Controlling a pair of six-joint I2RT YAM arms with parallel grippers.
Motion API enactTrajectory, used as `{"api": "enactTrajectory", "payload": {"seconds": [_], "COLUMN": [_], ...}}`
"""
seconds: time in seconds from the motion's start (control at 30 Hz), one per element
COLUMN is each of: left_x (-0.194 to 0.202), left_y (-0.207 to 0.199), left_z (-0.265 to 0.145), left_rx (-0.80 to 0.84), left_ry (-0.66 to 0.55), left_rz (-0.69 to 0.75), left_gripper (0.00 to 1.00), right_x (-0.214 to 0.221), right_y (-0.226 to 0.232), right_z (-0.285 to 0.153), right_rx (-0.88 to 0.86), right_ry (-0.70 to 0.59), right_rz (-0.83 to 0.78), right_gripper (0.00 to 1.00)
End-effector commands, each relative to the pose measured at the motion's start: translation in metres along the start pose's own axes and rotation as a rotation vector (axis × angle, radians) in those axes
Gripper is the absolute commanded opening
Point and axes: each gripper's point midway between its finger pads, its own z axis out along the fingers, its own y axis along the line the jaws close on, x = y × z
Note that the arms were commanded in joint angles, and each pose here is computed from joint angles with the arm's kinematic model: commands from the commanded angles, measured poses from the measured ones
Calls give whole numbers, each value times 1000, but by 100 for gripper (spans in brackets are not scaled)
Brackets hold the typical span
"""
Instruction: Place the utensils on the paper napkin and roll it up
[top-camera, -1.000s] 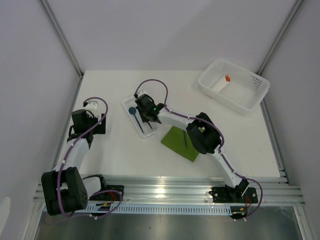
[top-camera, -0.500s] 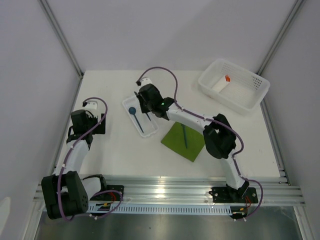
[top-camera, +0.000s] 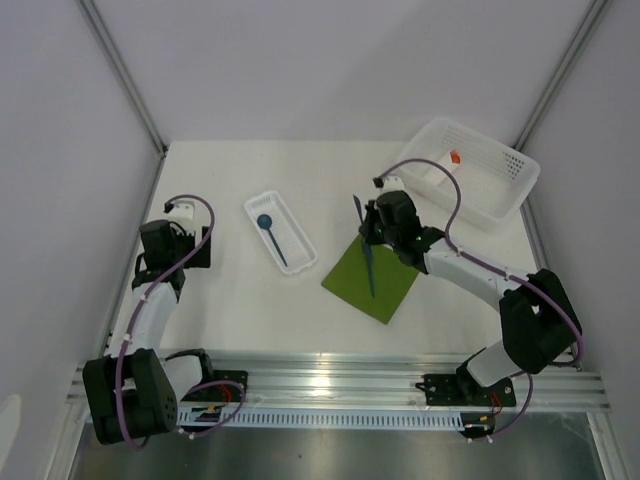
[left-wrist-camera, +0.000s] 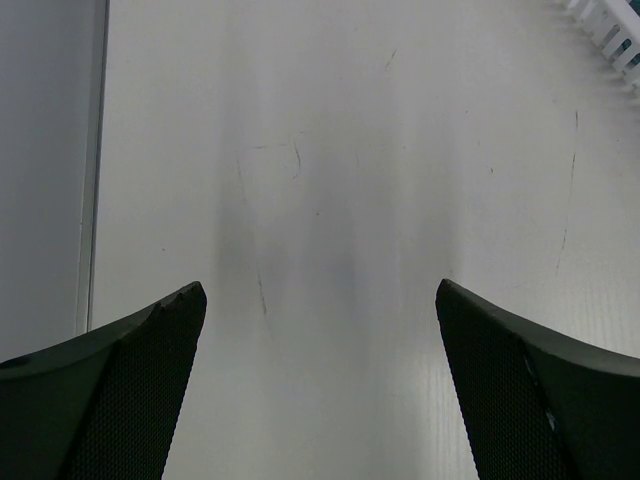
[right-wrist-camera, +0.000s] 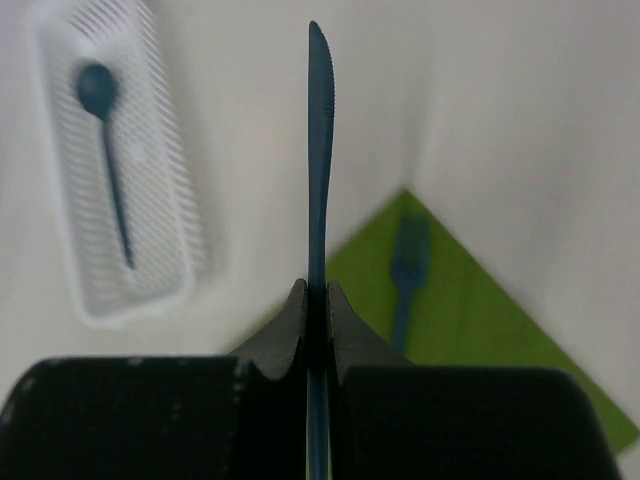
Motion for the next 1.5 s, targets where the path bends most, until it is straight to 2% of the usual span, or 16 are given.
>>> {"api": "enactTrajectory", "payload": {"seconds": [0.0,0.13,0.47,0.63,0.9,1.47], "left_x": [-17,-15,-14,-13,-13,-12], "left_y": [3,2,2,1,2,2], "left_z": [-2,-2,-3,-1,-1,0], "left_rx": [9,15,15,19,17,16], "left_ry": [-43,-39,-40,-30,-28,-25], "left_rz": [13,13,16,15,18,18], "left_gripper": [99,100,100,99,99,100], "right_x": [35,72,105,106,127,122], "right_y": [-26,-56,-76,-75,-68,-49], "right_z": [-15,-16,11,17,25,22], "right_rx": [37,70,74,63,16,-22], "right_ry": [35,81,143,135,198,182], "right_rz": [60,119,157,156,174,188], "right_gripper": [0,0,0,0,0,0]}}
